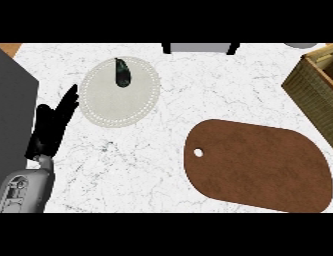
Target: Pick the lemon from the cutting board and place it in the basket
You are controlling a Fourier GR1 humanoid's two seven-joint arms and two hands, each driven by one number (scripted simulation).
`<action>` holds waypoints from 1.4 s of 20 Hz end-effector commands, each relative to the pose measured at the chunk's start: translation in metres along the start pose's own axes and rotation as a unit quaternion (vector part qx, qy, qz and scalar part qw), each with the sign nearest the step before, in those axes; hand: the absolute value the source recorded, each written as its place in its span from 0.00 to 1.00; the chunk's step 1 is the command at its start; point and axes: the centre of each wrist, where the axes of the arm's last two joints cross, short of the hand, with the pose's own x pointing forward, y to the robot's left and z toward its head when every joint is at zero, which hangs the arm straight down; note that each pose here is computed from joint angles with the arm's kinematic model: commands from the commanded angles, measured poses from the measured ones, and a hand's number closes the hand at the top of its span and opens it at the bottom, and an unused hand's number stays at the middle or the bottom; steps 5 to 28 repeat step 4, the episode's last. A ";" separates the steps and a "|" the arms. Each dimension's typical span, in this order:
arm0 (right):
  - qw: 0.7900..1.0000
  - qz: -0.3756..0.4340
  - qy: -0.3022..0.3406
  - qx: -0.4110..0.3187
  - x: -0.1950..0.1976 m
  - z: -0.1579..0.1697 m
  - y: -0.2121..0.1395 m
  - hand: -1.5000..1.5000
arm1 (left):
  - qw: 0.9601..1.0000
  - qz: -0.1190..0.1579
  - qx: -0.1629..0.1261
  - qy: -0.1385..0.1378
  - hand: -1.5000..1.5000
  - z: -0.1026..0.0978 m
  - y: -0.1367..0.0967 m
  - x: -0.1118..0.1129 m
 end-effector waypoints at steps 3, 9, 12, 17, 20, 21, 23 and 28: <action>0.999 -0.013 0.026 -0.018 -0.037 0.028 -0.038 0.00 | 1.000 -0.002 -0.003 -0.003 0.50 0.005 -0.003 0.005; 0.999 -0.030 0.023 -0.020 -0.040 0.043 -0.067 0.00 | 1.000 0.002 -0.001 0.009 0.50 0.006 0.002 0.004; 0.999 -0.030 0.023 -0.020 -0.040 0.043 -0.067 0.00 | 1.000 0.002 -0.001 0.009 0.50 0.006 0.002 0.004; 0.999 -0.030 0.023 -0.020 -0.040 0.043 -0.067 0.00 | 1.000 0.002 -0.001 0.009 0.50 0.006 0.002 0.004; 0.999 -0.030 0.023 -0.020 -0.040 0.043 -0.067 0.00 | 1.000 0.002 -0.001 0.009 0.50 0.006 0.002 0.004; 0.999 -0.030 0.023 -0.020 -0.040 0.043 -0.067 0.00 | 1.000 0.002 -0.001 0.009 0.50 0.006 0.002 0.004; 0.999 -0.030 0.023 -0.020 -0.040 0.043 -0.067 0.00 | 1.000 0.002 -0.001 0.009 0.50 0.006 0.002 0.004; 0.999 -0.030 0.023 -0.020 -0.040 0.043 -0.067 0.00 | 1.000 0.002 -0.001 0.009 0.50 0.006 0.002 0.004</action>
